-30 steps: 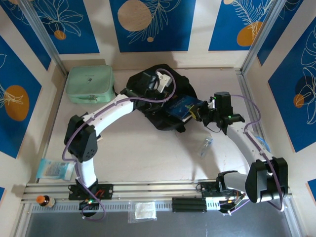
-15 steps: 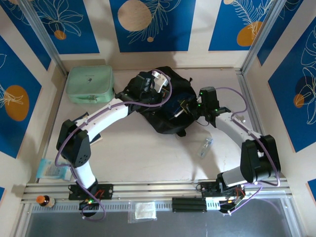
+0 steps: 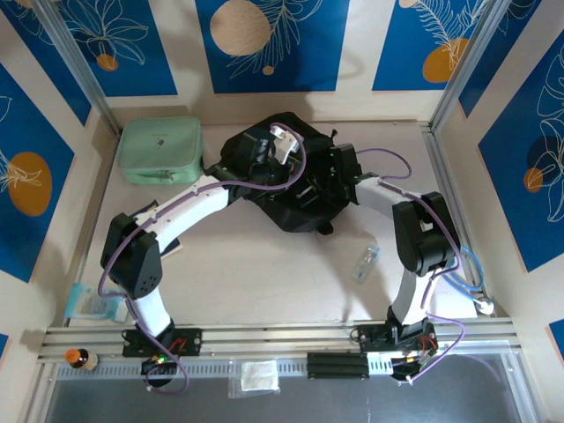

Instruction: Pack books, pencil case, and school supplies into a backpack

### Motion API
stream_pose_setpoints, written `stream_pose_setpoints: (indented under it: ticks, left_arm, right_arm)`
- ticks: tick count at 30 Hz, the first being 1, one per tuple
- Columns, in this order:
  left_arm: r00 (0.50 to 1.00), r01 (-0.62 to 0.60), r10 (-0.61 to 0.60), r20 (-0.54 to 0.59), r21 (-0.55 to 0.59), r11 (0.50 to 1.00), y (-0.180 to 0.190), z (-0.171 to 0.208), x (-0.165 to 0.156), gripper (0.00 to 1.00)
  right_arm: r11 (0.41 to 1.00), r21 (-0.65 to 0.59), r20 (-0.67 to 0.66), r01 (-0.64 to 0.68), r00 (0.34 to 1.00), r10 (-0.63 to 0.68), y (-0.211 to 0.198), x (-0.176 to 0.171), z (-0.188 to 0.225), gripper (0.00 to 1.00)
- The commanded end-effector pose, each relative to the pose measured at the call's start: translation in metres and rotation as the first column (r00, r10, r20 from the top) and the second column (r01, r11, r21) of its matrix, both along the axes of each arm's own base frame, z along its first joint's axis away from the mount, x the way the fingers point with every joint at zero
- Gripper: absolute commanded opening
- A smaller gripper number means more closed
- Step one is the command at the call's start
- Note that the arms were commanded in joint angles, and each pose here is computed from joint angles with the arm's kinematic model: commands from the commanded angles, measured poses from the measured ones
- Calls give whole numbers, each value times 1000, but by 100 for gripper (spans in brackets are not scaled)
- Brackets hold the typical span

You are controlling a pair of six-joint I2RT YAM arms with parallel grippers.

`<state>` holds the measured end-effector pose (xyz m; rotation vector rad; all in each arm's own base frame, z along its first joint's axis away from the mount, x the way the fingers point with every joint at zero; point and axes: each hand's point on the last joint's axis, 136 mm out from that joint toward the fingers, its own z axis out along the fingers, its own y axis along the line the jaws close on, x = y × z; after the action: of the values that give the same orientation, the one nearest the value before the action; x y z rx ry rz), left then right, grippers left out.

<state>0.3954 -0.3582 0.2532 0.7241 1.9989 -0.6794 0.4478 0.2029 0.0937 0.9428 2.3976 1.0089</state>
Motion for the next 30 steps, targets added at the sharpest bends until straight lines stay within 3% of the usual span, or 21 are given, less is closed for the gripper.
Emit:
stream_pose_setpoints:
  ticks: [1,3,5,14,16,18,21,26,30]
  left_arm:
    - [998,12,-8,63,-63,998,-4,24,4,0]
    - [998,7,-4,59,-57,998,-3,22,6,1]
    - [999,7,-4,52,-55,998,-3,18,7,1]
    - [1000,18,-19,-11,-44,999,-4,-2,6,12]
    - [999,26,-28,-38,-37,999,-3,-8,3,20]
    - [997,28,-30,-76,-30,999,1,-13,-2,46]
    - [993,5,-9,-119,-33,999,14,-15,-9,67]
    - [973,-155,151,-176,-8,988,66,-27,-9,84]
    - [891,-378,378,-252,53,924,138,-59,-7,92]
  right_arm:
    - [1000,-1,-22,5,1000,-5,-6,-5,-2,42]
    - [1000,-11,-14,1,1000,-1,-12,-15,5,55]
    - [999,-32,-2,3,1000,-3,-19,-24,15,61]
    - [989,-135,85,62,995,-51,-73,-73,60,69]
    - [977,-196,117,89,991,-66,-89,-84,69,71]
    - [958,-263,157,118,984,-78,-106,-93,82,73]
    - [936,-326,216,128,975,-58,-119,-99,100,77]
    - [922,-377,267,89,963,16,-117,-96,117,86]
    - [920,-389,278,35,957,81,-100,-88,120,95]
